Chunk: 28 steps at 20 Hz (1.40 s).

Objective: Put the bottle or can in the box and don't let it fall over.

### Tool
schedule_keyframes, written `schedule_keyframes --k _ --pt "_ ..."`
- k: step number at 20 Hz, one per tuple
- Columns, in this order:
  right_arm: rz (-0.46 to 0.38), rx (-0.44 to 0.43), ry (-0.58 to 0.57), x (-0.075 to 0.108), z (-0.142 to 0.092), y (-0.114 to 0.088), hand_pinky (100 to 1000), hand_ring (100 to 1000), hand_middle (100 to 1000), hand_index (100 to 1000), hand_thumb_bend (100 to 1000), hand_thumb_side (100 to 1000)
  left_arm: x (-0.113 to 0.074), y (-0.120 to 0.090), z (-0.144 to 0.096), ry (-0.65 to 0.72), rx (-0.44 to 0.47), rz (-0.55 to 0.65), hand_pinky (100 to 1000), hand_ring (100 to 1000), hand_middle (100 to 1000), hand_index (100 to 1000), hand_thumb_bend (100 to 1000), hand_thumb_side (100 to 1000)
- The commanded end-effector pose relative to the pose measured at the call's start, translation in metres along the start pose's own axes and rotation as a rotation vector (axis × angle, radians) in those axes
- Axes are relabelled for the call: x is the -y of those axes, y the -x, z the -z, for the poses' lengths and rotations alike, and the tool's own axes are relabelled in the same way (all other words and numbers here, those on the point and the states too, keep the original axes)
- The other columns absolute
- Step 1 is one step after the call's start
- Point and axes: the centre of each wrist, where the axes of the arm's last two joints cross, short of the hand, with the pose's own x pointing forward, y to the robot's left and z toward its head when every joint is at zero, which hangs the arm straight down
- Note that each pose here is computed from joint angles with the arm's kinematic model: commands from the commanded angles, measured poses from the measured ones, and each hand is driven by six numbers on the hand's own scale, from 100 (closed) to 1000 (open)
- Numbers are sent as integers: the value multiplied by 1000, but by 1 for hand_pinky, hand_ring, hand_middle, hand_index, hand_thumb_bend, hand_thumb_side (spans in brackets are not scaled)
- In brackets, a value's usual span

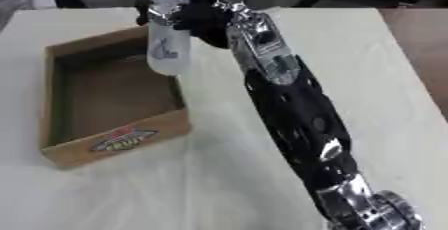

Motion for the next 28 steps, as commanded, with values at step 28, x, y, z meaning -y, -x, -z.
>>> schedule_keyframes --k 28 --pt "-124 -32 101 -18 37 42 955 732 939 143 100 170 7 -12 18 40 93 -42 1000 1000 1000 694 100 672"
